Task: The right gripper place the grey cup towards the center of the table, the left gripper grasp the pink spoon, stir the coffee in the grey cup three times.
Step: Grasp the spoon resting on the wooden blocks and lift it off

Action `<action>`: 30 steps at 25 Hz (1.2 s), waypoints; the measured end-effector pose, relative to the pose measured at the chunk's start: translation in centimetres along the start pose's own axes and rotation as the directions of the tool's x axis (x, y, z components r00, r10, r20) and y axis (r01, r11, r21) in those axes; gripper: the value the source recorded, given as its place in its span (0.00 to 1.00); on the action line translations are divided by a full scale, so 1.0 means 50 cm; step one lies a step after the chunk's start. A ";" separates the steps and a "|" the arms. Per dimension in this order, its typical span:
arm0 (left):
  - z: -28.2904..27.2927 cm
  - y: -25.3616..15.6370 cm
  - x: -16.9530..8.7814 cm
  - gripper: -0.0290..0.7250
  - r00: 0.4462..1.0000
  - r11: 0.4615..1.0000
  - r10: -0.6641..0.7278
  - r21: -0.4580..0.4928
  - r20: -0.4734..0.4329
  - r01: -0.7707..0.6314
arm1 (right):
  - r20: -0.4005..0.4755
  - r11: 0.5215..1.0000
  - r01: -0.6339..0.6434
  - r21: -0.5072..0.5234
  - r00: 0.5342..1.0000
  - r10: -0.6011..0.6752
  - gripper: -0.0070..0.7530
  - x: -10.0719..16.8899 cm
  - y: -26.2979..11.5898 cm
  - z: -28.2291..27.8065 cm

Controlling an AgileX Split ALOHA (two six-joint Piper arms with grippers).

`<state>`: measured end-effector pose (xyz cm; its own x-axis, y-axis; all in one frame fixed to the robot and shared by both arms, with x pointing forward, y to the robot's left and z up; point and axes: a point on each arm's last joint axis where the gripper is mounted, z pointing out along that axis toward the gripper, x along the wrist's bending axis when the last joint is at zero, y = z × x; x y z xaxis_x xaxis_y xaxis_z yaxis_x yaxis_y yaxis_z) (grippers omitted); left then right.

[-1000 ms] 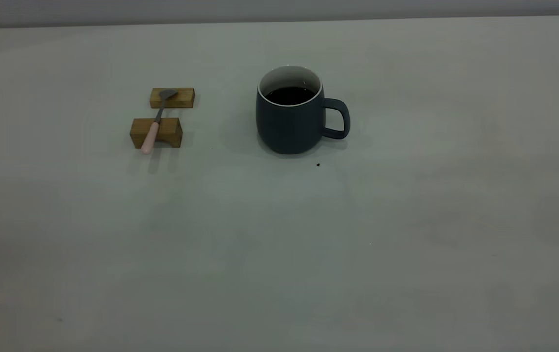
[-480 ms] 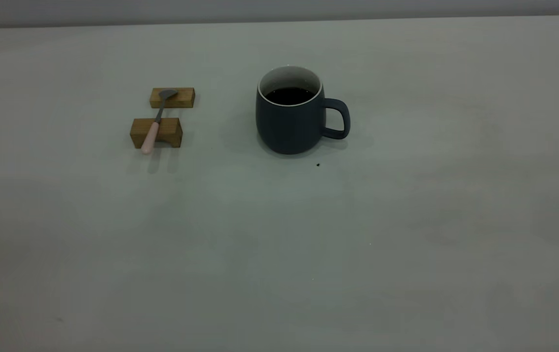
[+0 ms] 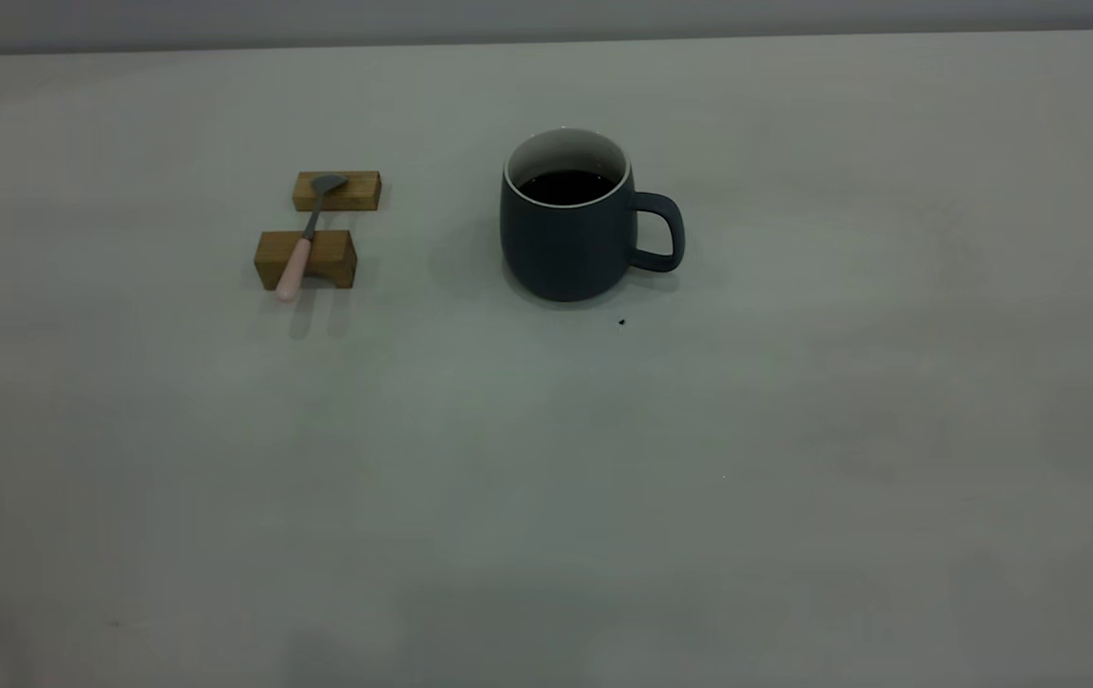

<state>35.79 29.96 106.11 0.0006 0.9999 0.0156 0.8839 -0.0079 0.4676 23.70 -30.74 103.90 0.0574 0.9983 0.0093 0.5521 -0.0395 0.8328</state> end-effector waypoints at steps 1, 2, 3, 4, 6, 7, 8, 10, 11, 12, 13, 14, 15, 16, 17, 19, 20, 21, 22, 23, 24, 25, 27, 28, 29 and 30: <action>0.015 0.027 -0.004 0.80 1.000 1.000 -0.008 0.007 0.014 0.008 | 0.000 1.000 0.000 0.000 1.000 0.000 0.78 0.000 0.000 0.000; 0.039 0.053 -0.007 0.80 1.000 0.999 -0.015 0.036 0.021 0.014 | 0.000 1.000 0.000 0.000 1.000 0.000 0.78 0.000 0.000 0.000; 0.064 0.081 -0.011 0.80 0.999 0.997 -0.029 0.069 0.033 0.026 | 0.000 1.000 0.000 0.000 1.000 0.000 0.78 0.000 0.000 0.000; 0.091 0.106 -0.015 0.80 0.999 0.993 -0.036 0.110 0.037 0.032 | 0.000 1.000 0.000 0.000 1.000 0.000 0.78 0.000 0.000 0.000; 0.150 0.149 -0.026 0.80 0.999 0.983 -0.034 0.184 0.041 0.026 | 0.000 1.000 0.000 0.000 1.000 0.000 0.78 0.000 0.000 0.000; 0.185 0.170 -0.034 0.80 0.999 0.974 -0.032 0.224 0.042 0.022 | 0.000 1.000 0.000 0.000 1.000 0.000 0.78 0.000 0.000 0.000; 0.214 0.190 -0.043 0.80 0.999 0.968 -0.033 0.252 0.042 0.021 | 0.000 1.000 0.000 0.000 1.000 0.000 0.78 0.000 0.000 0.000; 0.294 0.223 -0.060 0.80 0.999 0.942 -0.037 0.333 0.037 0.022 | 0.000 1.000 0.000 0.000 1.000 0.000 0.78 0.000 0.000 0.000; 0.333 0.240 -0.068 0.80 0.999 0.930 -0.039 0.366 0.034 0.024 | 0.000 1.000 0.000 0.000 1.000 0.000 0.78 0.000 0.000 0.000; 0.362 0.257 -0.076 0.80 0.999 0.924 -0.040 0.382 0.032 0.025 | 0.000 1.000 0.000 0.000 1.000 0.000 0.78 0.000 0.000 0.000; 0.399 0.264 -0.084 0.80 0.999 0.910 -0.037 0.415 0.029 0.021 | 0.000 1.000 0.000 0.000 1.000 0.000 0.78 0.000 0.000 0.000; 0.432 0.275 -0.094 0.80 0.999 0.900 -0.031 0.435 0.030 0.014 | 0.000 1.000 0.000 0.000 1.000 0.000 0.78 0.000 0.000 0.000; 0.456 0.286 -0.105 0.80 0.999 0.898 -0.022 0.440 0.034 0.005 | 0.000 1.000 0.000 0.000 1.000 0.000 0.78 0.000 0.000 0.000; 0.484 0.293 -0.119 0.80 0.999 0.891 -0.011 0.454 0.038 -0.008 | 0.000 1.000 0.000 0.000 1.000 0.000 0.78 0.000 0.000 0.000; 0.509 0.295 -0.131 0.80 0.999 0.884 0.001 0.468 0.042 -0.021 | 0.000 1.000 0.000 0.000 1.000 0.000 0.78 0.000 0.000 0.000; 0.543 0.303 -0.159 0.80 0.998 0.878 0.027 0.476 0.055 -0.050 | 0.000 1.000 0.000 0.000 1.000 0.000 0.78 0.000 0.000 0.000; 0.560 0.303 -0.169 0.80 0.998 0.875 0.032 0.480 0.060 -0.057 | 0.000 1.000 0.000 0.000 1.000 0.000 0.78 0.000 0.000 0.000; 0.577 0.305 -0.179 0.80 0.998 0.876 0.031 0.478 0.063 -0.058 | 0.000 1.000 0.000 0.000 1.000 0.000 0.78 0.000 0.000 0.000; 0.593 0.305 -0.184 0.80 0.998 0.876 0.025 0.480 0.064 -0.053 | 0.000 1.000 0.000 0.000 1.000 0.000 0.78 0.000 0.000 0.000; 0.605 0.306 -0.187 0.80 0.998 0.876 0.014 0.480 0.063 -0.042 | 0.000 1.000 0.000 0.000 1.000 0.000 0.78 0.000 0.000 0.000; 0.620 0.303 -0.189 0.80 0.998 0.873 0.006 0.487 0.058 -0.034 | 0.000 1.000 0.000 0.000 1.000 0.000 0.78 0.000 0.000 0.000; 0.632 0.300 -0.189 0.80 0.999 0.870 -0.004 0.493 0.051 -0.022 | 0.000 1.000 0.000 0.000 1.000 0.000 0.78 0.000 0.000 0.000; 0.652 0.295 -0.190 0.80 0.999 0.871 -0.017 0.490 0.044 -0.007 | 0.000 1.000 0.000 0.000 1.000 0.000 0.78 0.000 0.000 0.000; 0.660 0.293 -0.190 0.80 0.999 0.875 -0.021 0.484 0.043 -0.003 | 0.000 1.000 0.000 0.000 1.000 0.000 0.78 0.000 0.000 0.000; 0.666 0.291 -0.192 0.80 0.999 0.876 -0.022 0.482 0.043 -0.001 | 0.000 1.000 0.000 0.000 1.000 0.000 0.78 0.000 0.000 0.000; 0.669 0.291 -0.195 0.80 0.999 0.879 -0.020 0.476 0.045 -0.004 | 0.000 1.000 0.000 0.000 1.000 0.000 0.78 0.000 0.000 0.000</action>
<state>64.27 20.54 83.21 0.0038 0.9994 -0.0335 0.9999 -0.0041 -0.0097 23.70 -30.74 103.90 0.0574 0.9983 0.0093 0.5521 -0.0395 0.8328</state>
